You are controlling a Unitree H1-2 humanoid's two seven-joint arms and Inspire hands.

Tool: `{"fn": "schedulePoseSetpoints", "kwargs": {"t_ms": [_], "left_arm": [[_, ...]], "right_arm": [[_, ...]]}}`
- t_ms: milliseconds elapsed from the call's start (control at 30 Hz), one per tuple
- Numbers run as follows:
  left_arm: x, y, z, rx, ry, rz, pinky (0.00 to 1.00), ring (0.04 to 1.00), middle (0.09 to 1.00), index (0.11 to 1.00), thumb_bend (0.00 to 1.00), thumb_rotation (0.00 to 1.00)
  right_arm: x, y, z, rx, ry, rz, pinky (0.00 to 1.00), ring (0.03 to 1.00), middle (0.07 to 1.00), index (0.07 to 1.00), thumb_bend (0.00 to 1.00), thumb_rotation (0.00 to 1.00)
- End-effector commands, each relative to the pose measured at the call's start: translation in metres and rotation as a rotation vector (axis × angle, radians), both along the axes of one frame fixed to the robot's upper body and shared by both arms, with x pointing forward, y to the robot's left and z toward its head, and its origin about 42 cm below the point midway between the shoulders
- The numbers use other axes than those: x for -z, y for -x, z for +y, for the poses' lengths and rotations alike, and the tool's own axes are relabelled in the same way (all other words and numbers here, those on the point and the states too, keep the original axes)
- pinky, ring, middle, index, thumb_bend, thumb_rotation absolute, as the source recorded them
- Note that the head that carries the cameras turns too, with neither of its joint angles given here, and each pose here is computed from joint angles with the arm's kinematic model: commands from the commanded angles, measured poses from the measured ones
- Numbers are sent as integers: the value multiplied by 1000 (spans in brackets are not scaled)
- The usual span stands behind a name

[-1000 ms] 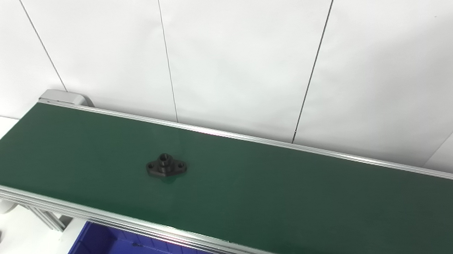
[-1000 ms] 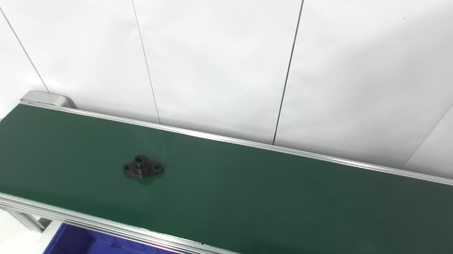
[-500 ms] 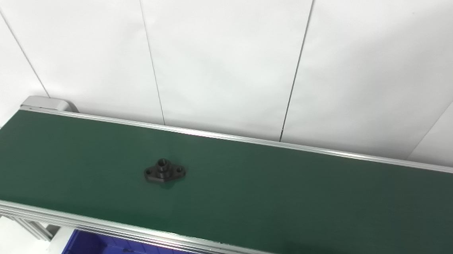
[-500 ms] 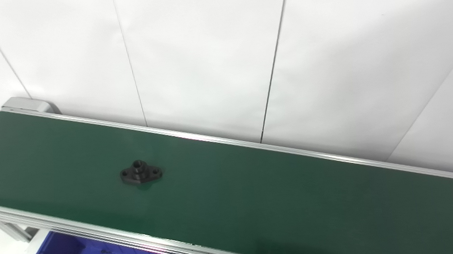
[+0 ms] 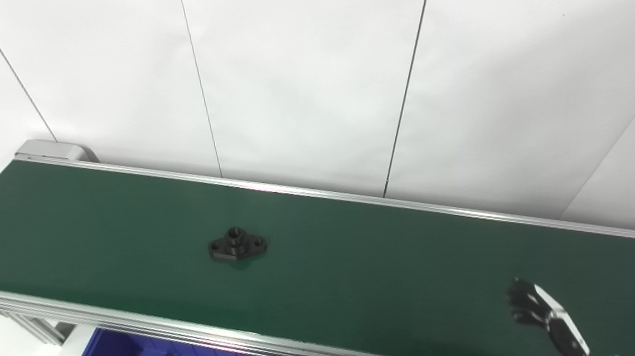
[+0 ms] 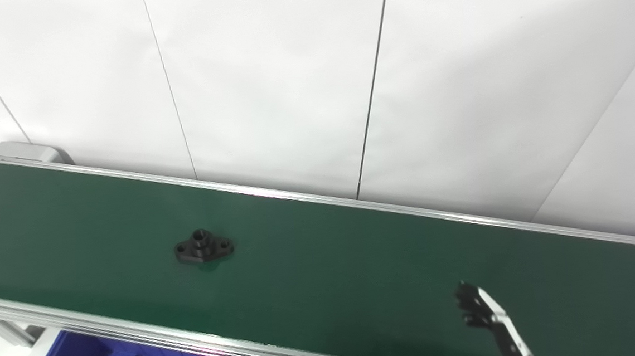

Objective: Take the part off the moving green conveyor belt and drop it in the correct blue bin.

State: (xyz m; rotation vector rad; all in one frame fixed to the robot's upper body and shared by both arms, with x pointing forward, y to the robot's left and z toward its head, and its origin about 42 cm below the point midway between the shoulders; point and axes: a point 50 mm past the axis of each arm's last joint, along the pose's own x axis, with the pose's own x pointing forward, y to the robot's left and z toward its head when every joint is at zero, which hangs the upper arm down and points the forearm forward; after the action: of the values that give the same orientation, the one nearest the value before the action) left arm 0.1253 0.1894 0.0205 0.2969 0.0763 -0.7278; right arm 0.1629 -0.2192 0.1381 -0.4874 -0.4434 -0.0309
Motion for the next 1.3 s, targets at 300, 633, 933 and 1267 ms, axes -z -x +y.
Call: {"fn": "schedulePoseSetpoints", "kwargs": {"t_ms": [300, 633, 933, 1267], "left_arm": [[-9, -4, 4, -1, 21, -55, 941, 1000, 1000, 1000, 858, 288], [-15, -1, 15, -37, -2, -74, 929, 1000, 1000, 1000, 890, 353], [-17, -9, 18, -32, -11, -99, 921, 1000, 1000, 1000, 881, 331], [-23, -9, 18, -31, -38, -118, 947, 1000, 1000, 1000, 886, 347]], "right_arm": [[-21, -29, 11, -37, 50, 15, 670, 740, 788, 827, 723, 323], [-23, -82, 31, -91, 153, 101, 664, 730, 784, 835, 710, 302], [-24, -122, 45, -118, 242, 155, 661, 725, 769, 821, 723, 235], [-37, -160, 60, -160, 368, 159, 665, 740, 790, 831, 666, 118]]}}
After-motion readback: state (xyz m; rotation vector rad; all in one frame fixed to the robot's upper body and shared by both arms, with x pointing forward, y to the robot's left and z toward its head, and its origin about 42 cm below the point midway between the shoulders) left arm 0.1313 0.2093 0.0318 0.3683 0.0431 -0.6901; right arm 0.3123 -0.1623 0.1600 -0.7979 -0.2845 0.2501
